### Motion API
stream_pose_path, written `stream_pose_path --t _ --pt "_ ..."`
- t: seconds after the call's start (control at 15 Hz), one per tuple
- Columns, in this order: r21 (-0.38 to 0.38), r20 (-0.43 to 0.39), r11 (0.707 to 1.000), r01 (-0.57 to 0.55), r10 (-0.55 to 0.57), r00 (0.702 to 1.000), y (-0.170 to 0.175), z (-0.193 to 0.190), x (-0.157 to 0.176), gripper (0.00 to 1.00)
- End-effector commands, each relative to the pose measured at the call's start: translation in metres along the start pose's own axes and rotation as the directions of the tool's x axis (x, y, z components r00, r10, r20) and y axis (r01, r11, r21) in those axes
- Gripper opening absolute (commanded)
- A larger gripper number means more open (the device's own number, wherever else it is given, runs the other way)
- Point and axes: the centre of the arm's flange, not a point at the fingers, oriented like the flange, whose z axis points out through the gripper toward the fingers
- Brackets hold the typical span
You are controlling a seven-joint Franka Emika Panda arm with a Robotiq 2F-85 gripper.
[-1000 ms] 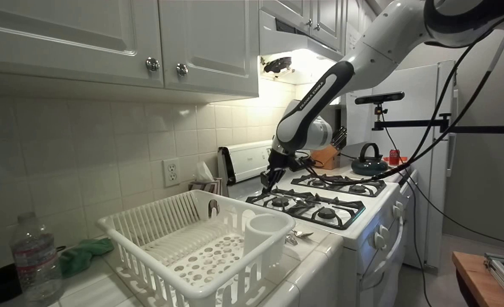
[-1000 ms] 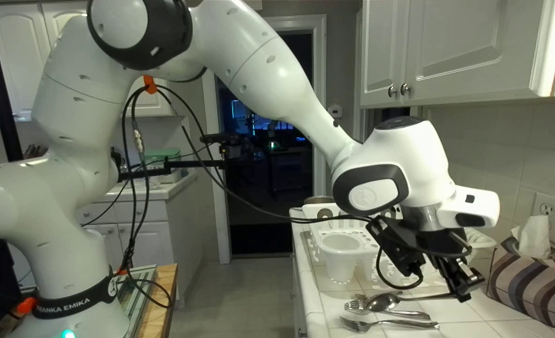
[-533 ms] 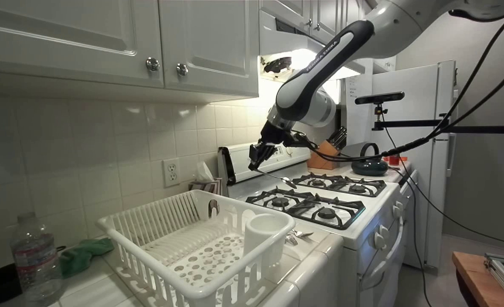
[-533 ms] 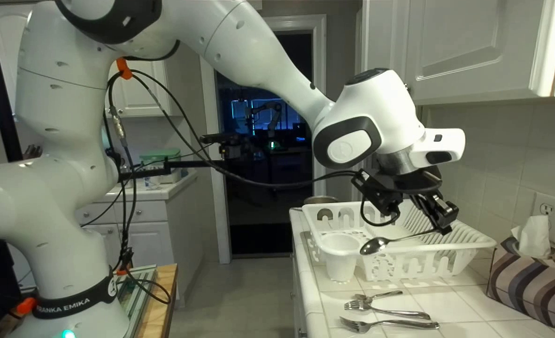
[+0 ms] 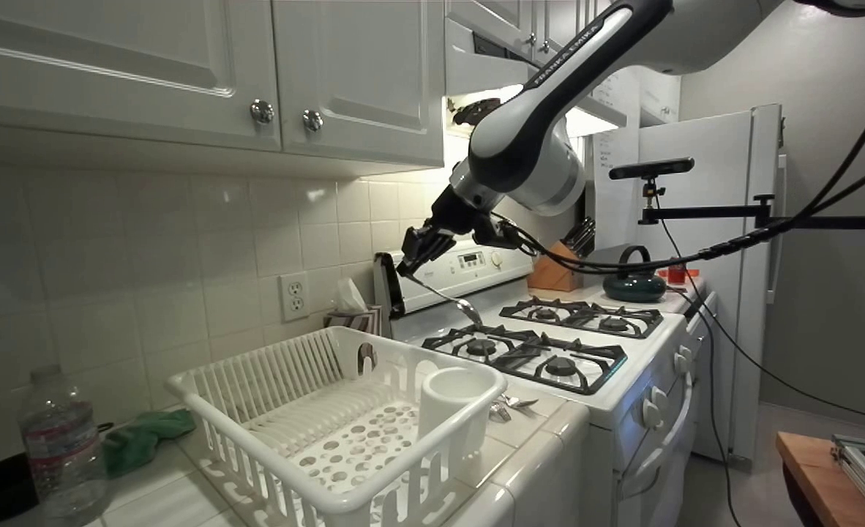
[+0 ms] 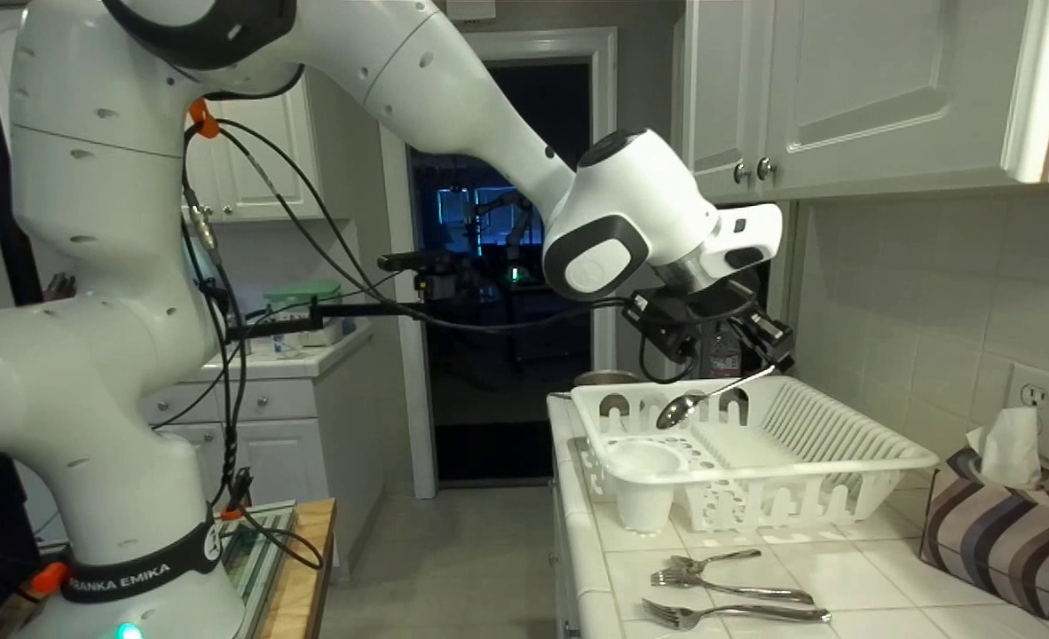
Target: Put one silver spoon and silver fork on the dishrack.
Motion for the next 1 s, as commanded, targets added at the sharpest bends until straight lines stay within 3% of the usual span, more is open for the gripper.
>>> stream_pose_path --t 0.0,0.33,0.93 --pt "0.036 -0.078 0.999 0.034 -0.031 0.996 -0.021 -0.015 -0.032 0.04" --pt "0.059 -0.150 0.994 0.097 -0.087 0.985 -0.047 -0.015 -0.057 0.04" --pt "0.038 -0.243 0.987 0.158 -0.145 0.959 -0.017 -0.001 -0.098 0.04"
